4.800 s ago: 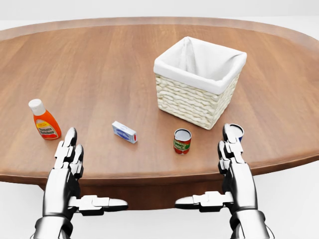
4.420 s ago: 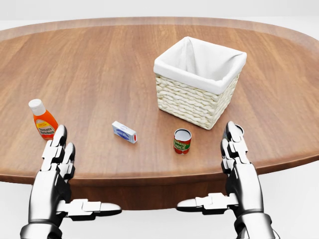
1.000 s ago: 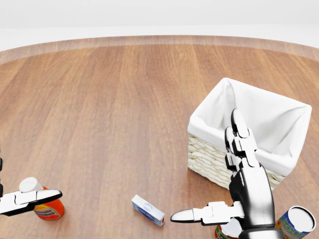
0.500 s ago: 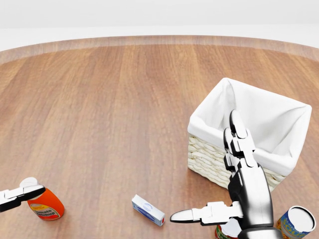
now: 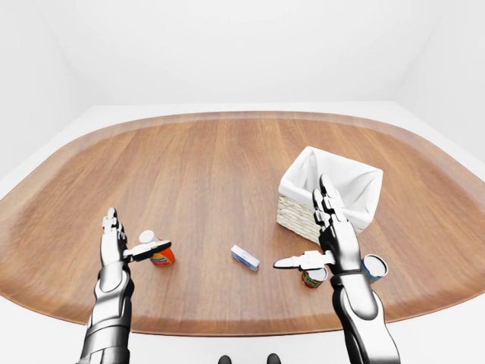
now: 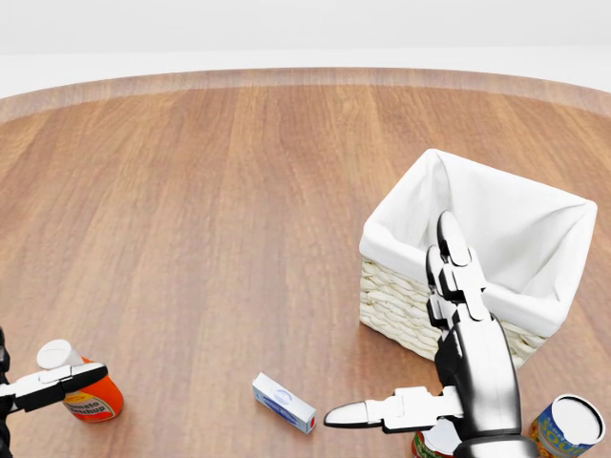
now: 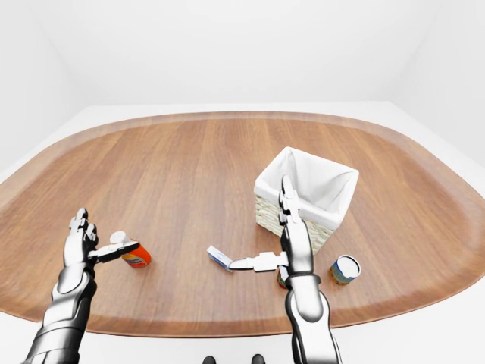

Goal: Pick up the ketchup, and put it in the basket.

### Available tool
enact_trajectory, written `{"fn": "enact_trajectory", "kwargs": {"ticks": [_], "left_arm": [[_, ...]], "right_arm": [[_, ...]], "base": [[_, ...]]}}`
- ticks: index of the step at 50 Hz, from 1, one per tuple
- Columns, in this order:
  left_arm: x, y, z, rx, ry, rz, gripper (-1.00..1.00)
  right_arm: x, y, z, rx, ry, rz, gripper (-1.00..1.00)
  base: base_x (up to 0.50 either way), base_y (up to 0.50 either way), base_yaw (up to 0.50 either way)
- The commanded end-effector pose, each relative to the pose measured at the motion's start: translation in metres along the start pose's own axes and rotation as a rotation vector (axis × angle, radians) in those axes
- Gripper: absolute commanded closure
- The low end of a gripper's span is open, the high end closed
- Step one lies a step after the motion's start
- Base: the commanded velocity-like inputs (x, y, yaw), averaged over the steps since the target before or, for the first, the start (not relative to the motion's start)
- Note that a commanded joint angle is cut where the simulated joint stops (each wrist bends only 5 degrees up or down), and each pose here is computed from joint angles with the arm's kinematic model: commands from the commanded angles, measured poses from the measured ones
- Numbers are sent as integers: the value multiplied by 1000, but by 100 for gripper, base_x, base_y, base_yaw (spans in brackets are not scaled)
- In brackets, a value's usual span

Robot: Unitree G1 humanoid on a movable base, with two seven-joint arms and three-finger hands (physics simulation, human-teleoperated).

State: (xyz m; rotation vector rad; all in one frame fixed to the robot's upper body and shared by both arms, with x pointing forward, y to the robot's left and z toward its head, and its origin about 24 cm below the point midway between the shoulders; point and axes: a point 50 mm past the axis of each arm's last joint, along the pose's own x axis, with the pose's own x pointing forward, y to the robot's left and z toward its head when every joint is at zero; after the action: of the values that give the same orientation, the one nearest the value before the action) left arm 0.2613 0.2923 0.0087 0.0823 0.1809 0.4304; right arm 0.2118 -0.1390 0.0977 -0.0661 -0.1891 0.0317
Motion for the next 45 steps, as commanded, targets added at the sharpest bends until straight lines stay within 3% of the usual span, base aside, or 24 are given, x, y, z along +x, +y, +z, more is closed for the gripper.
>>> {"fn": "enact_trajectory", "kwargs": {"ticks": [1, 27, 37, 38, 45], "left_arm": [[10, -4, -12, 21, 84, 7, -100], [20, -7, -43, 69, 321, 35, -100], [19, -8, -46, 87, 340, 34, -100], [19, -7, -47, 56, 343, 34, 90], [17, -8, -48, 85, 342, 22, 94]], "right_arm": [[0, 0, 0, 0, -1, 2, -100], [-1, 2, 2, -2, -5, 9, -100], [-1, 2, 2, -3, -6, 9, -100], [-1, 2, 1, -3, -4, 8, -100], [-1, 3, 1, -3, -4, 11, -100]], "base": [[0, 0, 0], [0, 0, 0], [0, 0, 0], [0, 0, 0], [0, 0, 0]]}}
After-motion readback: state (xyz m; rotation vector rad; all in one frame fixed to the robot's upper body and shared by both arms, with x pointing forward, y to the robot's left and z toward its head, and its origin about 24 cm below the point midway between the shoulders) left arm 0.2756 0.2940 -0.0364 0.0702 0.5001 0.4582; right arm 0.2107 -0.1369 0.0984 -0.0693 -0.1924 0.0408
